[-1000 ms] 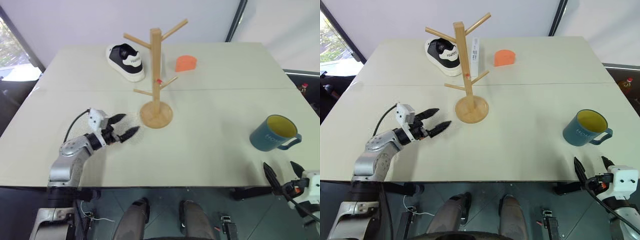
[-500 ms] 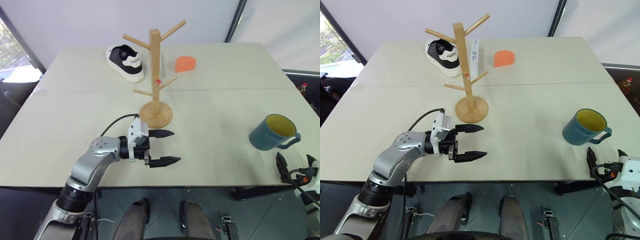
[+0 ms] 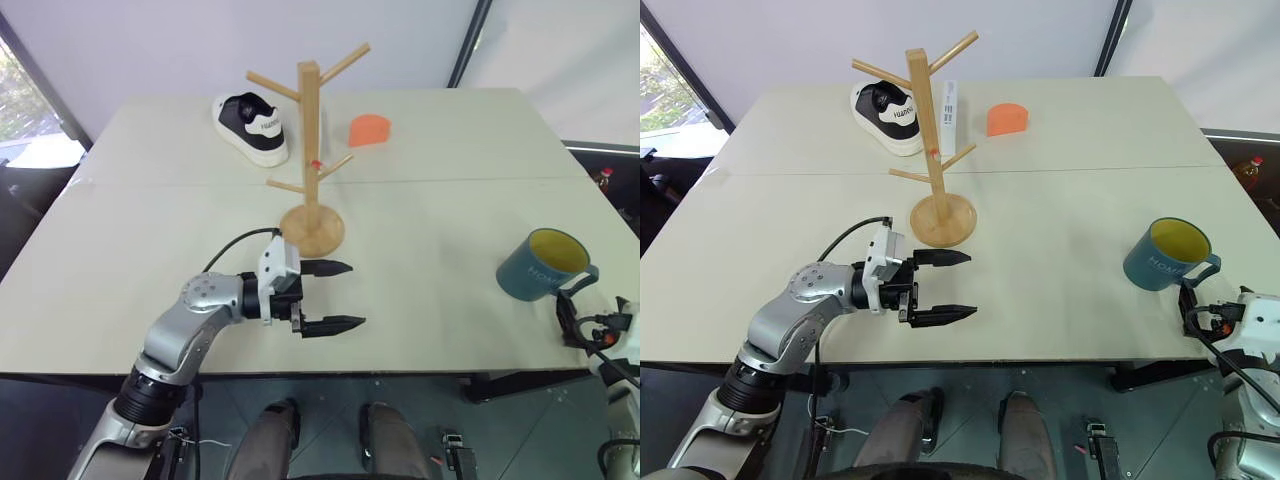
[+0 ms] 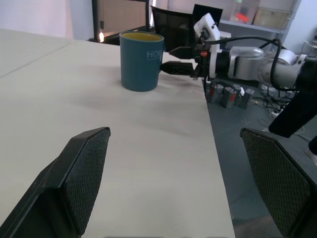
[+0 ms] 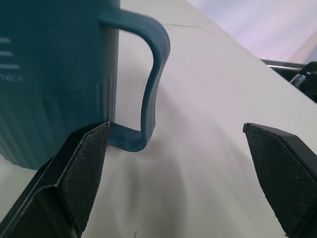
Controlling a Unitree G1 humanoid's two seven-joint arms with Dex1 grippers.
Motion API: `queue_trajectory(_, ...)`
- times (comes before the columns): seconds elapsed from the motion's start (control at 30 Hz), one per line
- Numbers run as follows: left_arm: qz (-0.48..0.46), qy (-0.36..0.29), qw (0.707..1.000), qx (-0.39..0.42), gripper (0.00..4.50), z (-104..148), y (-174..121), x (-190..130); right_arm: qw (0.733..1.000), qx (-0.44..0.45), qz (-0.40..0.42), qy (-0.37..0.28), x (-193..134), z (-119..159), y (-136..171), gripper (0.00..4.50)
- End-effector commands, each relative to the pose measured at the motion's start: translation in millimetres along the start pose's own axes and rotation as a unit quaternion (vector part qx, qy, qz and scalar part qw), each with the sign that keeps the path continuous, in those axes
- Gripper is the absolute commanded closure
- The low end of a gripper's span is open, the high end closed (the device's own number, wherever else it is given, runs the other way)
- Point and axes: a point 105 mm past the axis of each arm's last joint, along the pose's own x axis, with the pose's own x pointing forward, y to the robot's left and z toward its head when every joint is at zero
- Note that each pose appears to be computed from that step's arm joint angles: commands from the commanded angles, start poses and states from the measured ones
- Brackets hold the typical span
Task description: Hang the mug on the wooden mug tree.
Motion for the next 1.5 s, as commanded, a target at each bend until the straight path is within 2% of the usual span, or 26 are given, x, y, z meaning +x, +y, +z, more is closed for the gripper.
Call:
queue_trajectory(0.03,-0.002,-0.013,1.000,0.020,0.00,11.0,-3.0,0.3,1.000,-0.016,-0.002,-0.018,9.0,11.6,-5.9,0.03)
queue_trajectory(0.17,0.002,-0.013,1.000,0.022,0.00,11.9,-2.3,-0.4,1.000,-0.013,0.003,-0.016,18.6,10.9,-5.2,0.03)
queue_trajectory(0.27,0.007,-0.011,1.000,0.023,0.00,11.7,-1.4,-2.1,1.000,-0.011,0.018,-0.023,23.5,14.3,0.4,0.85)
queue_trajectory(0.37,0.017,-0.008,1.000,0.025,0.00,10.4,0.7,-4.4,0.999,-0.009,0.036,-0.028,26.2,18.4,9.5,2.37)
queue_trajectory(0.4,0.021,-0.008,0.999,0.025,0.00,10.6,1.7,-5.3,0.999,-0.006,0.043,-0.030,26.4,19.3,12.6,3.07)
queue_trajectory(0.43,0.023,-0.009,0.999,0.025,0.00,10.8,2.4,-5.9,0.998,-0.004,0.048,-0.031,26.4,19.8,14.4,3.40)
queue_trajectory(0.5,0.027,-0.009,0.999,0.025,0.00,10.7,3.4,-7.4,0.998,-0.004,0.059,-0.032,25.6,20.5,18.8,4.45)
queue_trajectory(0.67,0.043,-0.005,0.999,0.025,0.00,8.4,7.2,-13.0,0.996,-0.010,0.076,-0.038,22.8,26.1,24.8,4.48)
queue_trajectory(0.8,0.075,-0.002,0.997,0.029,0.00,7.9,17.5,-24.4,0.984,-0.077,0.149,-0.054,22.2,49.4,50.8,4.48)
queue_trajectory(0.83,0.090,-0.001,0.996,0.029,0.00,7.9,22.7,-30.4,0.975,-0.103,0.183,-0.067,21.6,62.8,65.4,4.48)
queue_trajectory(0.93,0.151,-0.005,0.988,0.030,0.00,13.2,43.2,-59.4,0.916,-0.187,0.329,-0.133,10.9,123.1,133.9,4.48)
queue_trajectory(1.0,0.178,-0.008,0.984,0.034,0.00,17.4,52.2,-75.7,0.882,-0.207,0.390,-0.165,2.7,154.4,170.5,4.48)
queue_trajectory(1.17,0.214,-0.011,0.975,0.051,0.00,27.4,62.9,-102.2,0.826,-0.251,0.466,-0.195,-7.4,195.6,236.7,4.48)
queue_trajectory(1.3,0.247,-0.037,0.966,0.060,0.00,43.6,67.5,-121.0,0.820,-0.283,0.460,-0.189,2.0,213.3,273.7,4.48)
queue_trajectory(1.5,0.272,-0.035,0.959,0.066,0.00,45.5,66.3,-131.4,0.830,-0.267,0.457,-0.179,3.8,231.2,296.1,4.48)
